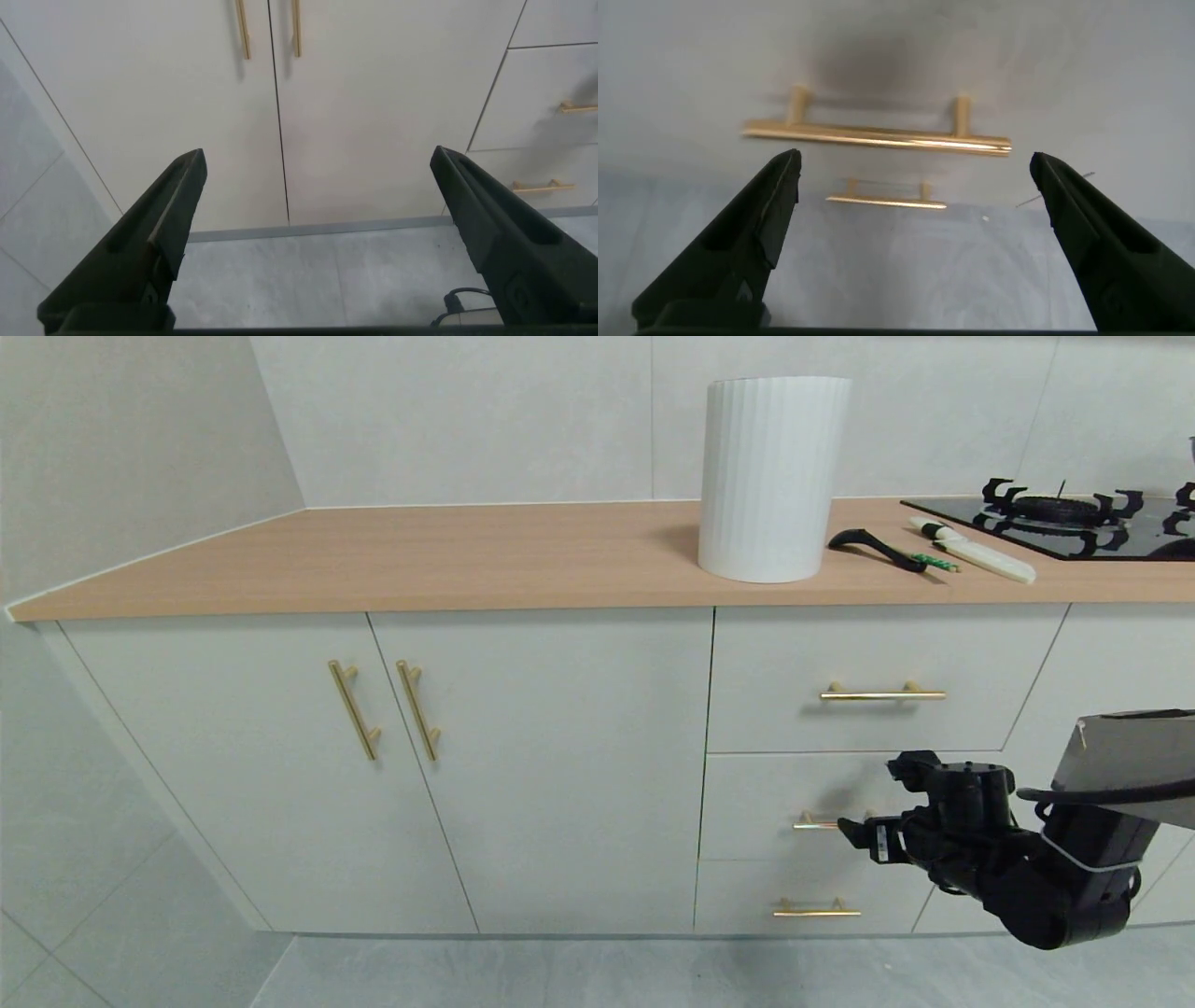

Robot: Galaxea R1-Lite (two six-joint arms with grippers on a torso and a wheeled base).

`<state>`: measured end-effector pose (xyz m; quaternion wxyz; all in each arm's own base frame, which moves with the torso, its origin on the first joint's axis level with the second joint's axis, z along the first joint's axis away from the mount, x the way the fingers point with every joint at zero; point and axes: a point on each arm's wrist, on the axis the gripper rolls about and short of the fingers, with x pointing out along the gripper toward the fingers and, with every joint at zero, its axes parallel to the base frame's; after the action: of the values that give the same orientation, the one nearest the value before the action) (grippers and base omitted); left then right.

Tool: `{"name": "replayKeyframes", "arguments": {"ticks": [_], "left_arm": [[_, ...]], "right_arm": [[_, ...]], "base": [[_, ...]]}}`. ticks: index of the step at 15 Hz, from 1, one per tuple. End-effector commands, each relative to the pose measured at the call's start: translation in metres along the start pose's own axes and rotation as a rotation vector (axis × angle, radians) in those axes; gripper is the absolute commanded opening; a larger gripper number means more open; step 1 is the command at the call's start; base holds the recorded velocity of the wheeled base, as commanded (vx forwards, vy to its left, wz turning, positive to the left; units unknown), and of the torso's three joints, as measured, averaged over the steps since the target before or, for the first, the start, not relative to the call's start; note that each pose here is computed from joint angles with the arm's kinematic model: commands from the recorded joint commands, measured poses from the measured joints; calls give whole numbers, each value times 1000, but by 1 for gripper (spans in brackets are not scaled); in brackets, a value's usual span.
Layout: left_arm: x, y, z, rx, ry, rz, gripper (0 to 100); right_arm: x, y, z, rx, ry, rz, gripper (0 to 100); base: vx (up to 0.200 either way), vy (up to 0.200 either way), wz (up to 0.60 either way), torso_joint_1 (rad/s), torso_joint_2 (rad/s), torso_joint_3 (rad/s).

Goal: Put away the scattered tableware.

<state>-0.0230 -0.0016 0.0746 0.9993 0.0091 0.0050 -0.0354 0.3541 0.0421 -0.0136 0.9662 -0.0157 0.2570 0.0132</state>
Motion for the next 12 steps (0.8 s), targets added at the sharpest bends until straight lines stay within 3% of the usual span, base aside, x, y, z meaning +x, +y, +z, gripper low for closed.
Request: {"name": "replayKeyframes", "arguments": {"ticks": [1,4,12], "left_arm": [[0,0,0,0,0,0,100],[0,0,0,0,0,0,100],[0,0,0,0,0,0,100]], "right_arm": [[17,-7,-12,10,13,-23,100],[30,-12,-14,24,-58,-46,100],[51,-13,-27,25,-57,-80,100]], "base": [[0,0,0,0,0,0],[0,0,0,0,0,0],[0,0,0,0,0,0]]}}
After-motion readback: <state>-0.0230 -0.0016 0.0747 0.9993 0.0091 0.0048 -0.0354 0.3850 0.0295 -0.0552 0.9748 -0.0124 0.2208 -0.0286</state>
